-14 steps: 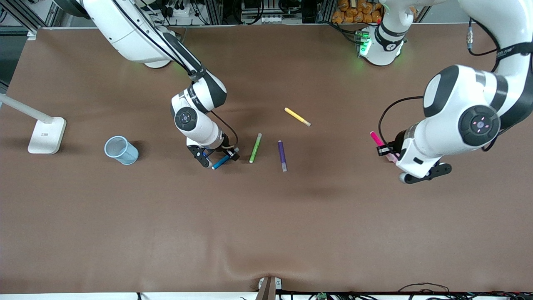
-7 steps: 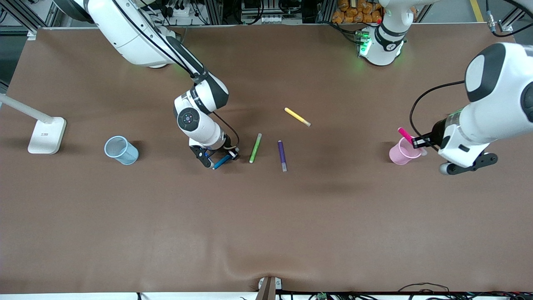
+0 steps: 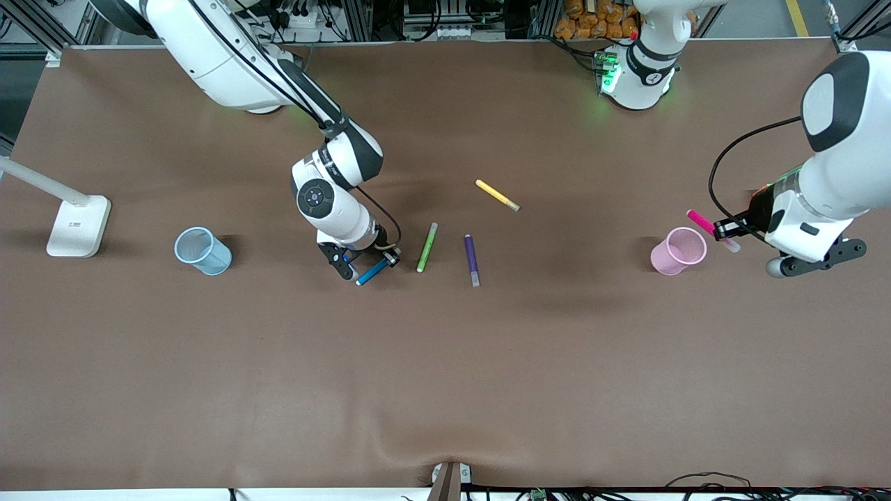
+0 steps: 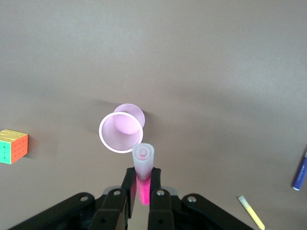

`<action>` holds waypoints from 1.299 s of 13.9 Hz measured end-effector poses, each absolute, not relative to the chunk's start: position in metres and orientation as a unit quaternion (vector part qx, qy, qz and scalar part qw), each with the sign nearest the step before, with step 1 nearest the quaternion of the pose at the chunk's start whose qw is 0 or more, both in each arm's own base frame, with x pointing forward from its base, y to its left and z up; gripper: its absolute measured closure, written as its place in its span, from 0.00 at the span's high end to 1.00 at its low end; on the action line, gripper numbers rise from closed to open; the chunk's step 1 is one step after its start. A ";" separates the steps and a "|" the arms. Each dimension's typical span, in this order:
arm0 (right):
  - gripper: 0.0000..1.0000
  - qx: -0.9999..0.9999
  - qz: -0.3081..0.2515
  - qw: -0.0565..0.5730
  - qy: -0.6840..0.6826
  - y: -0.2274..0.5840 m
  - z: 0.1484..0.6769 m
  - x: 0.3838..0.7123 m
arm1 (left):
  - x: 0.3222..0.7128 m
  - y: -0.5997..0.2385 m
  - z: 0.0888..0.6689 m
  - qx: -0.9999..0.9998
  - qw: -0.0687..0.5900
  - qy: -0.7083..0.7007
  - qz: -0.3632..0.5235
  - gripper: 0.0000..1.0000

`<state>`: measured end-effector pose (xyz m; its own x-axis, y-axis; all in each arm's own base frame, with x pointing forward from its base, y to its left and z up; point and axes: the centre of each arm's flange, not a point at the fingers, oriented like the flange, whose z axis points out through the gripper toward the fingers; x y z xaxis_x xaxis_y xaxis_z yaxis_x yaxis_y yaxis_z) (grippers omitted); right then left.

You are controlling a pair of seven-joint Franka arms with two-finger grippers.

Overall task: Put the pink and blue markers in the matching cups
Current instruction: 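Carry the pink marker over the pink cup while the right gripper lifts, then lower the pink marker into the pink cup while the right gripper nears the blue cup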

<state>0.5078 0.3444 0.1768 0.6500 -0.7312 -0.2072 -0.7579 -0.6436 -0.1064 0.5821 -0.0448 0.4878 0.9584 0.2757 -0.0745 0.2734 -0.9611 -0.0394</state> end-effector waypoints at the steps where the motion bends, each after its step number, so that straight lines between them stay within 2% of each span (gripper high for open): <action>1: 0.18 -0.904 0.080 0.084 0.412 0.344 0.180 0.510 | 0.578 -0.040 0.483 -0.989 0.015 -0.143 0.034 0.15; 9: 0.18 -0.897 0.149 -0.001 0.415 0.320 0.256 0.554 | 0.566 0.000 0.437 -0.985 0.012 -0.170 0.004 0.15; 13: 0.18 -0.897 0.188 -0.034 0.399 0.276 0.292 0.577 | 0.559 -0.003 0.408 -0.986 0.008 -0.167 -0.015 0.15; 15: 0.18 -0.895 0.229 -0.027 0.382 0.237 0.314 0.589 | 0.554 -0.004 0.392 -0.986 0.004 -0.166 -0.029 0.15; 18: 0.18 -0.888 0.299 0.024 0.350 0.143 0.344 0.602 | 0.548 -0.004 0.377 -0.987 0.003 -0.161 -0.032 0.15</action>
